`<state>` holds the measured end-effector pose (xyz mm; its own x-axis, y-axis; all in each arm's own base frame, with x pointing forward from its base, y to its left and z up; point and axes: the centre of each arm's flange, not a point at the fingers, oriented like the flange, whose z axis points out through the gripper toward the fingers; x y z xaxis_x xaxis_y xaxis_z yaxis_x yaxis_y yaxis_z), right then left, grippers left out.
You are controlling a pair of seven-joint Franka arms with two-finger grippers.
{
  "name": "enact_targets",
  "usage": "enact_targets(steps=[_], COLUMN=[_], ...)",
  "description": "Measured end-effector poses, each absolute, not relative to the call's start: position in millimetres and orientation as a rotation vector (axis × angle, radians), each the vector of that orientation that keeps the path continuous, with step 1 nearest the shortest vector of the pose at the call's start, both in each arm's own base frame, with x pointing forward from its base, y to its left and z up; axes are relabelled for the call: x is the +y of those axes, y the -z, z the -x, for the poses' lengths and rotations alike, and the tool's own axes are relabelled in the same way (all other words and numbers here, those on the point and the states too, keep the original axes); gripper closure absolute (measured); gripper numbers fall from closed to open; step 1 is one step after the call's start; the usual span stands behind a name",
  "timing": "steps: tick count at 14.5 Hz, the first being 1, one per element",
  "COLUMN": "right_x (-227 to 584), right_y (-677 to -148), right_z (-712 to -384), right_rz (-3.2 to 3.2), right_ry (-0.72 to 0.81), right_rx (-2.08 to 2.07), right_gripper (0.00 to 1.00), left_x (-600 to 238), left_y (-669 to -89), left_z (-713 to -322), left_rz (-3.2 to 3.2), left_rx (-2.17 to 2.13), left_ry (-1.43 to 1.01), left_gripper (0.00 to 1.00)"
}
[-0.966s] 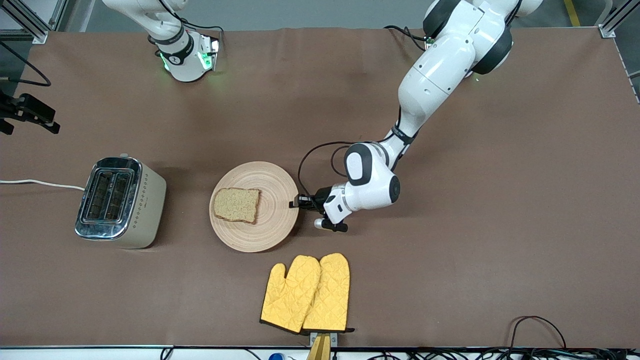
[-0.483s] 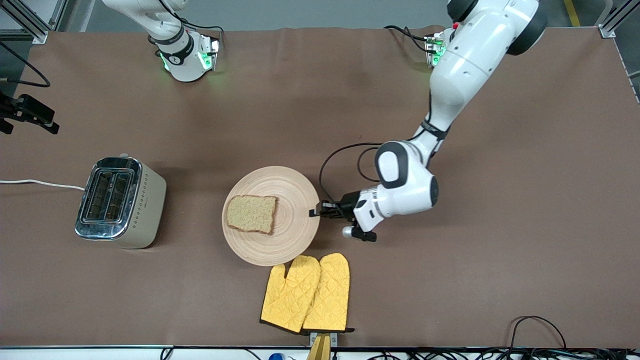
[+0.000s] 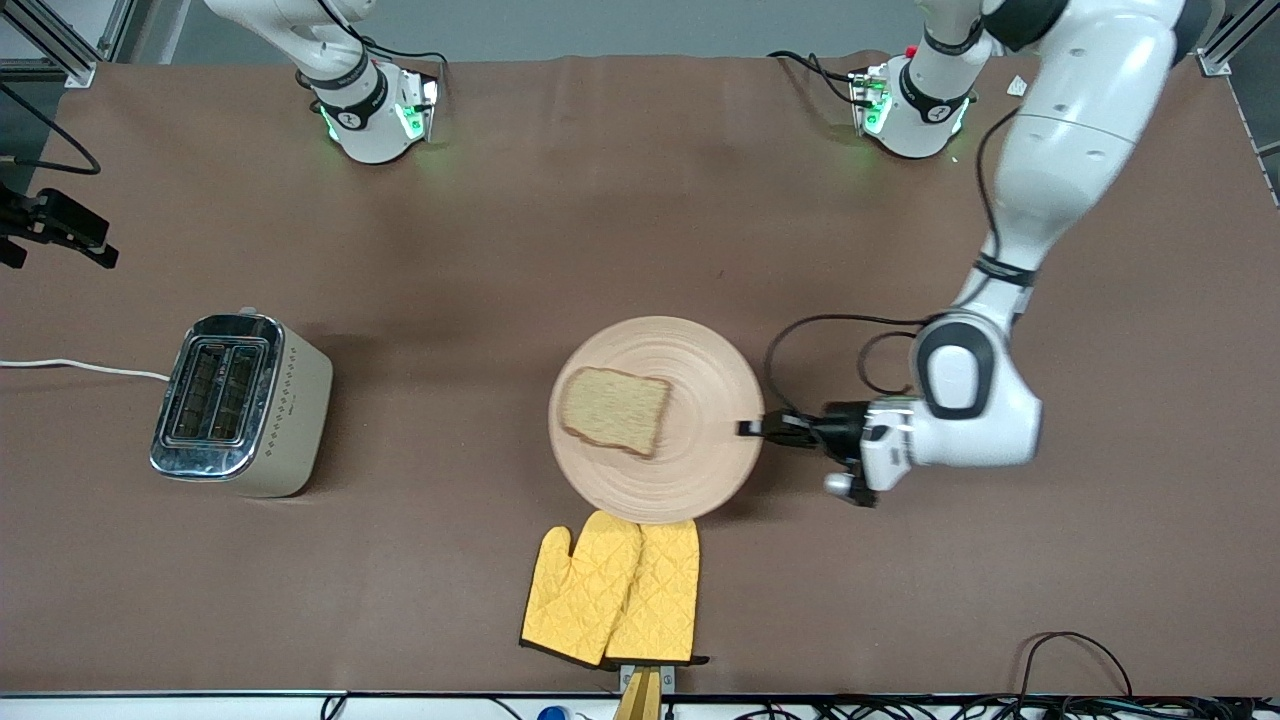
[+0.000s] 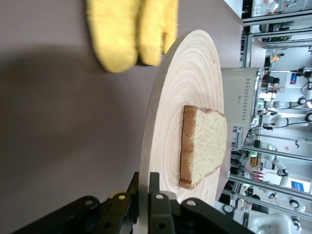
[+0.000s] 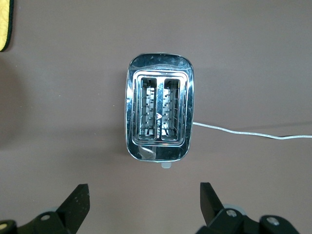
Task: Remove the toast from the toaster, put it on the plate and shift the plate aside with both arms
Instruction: 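Drag the plate with toast away from the toaster using the left gripper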
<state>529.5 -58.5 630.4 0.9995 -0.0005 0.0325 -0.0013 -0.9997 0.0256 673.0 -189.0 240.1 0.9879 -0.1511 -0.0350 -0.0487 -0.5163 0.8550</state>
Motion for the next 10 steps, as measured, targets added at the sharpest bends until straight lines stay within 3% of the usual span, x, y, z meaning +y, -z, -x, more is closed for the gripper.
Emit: enact_targets(steps=[4, 10], right_x=[-52.5, -33.7], right_y=[-629.6, -629.2], right_z=[-529.0, -529.7], right_rz=[-3.116, -3.116], right_ry=[-0.035, -0.025], right_rx=[0.015, 0.022], right_gripper=[0.0, 0.0], left_x=[-62.4, 62.5], left_y=[-233.3, -178.0], left_z=[-680.0, -656.5], left_rz=[-2.131, -2.128], left_rx=[-0.167, -0.211], left_ry=[0.106, 0.034], left_gripper=[0.9, 0.9])
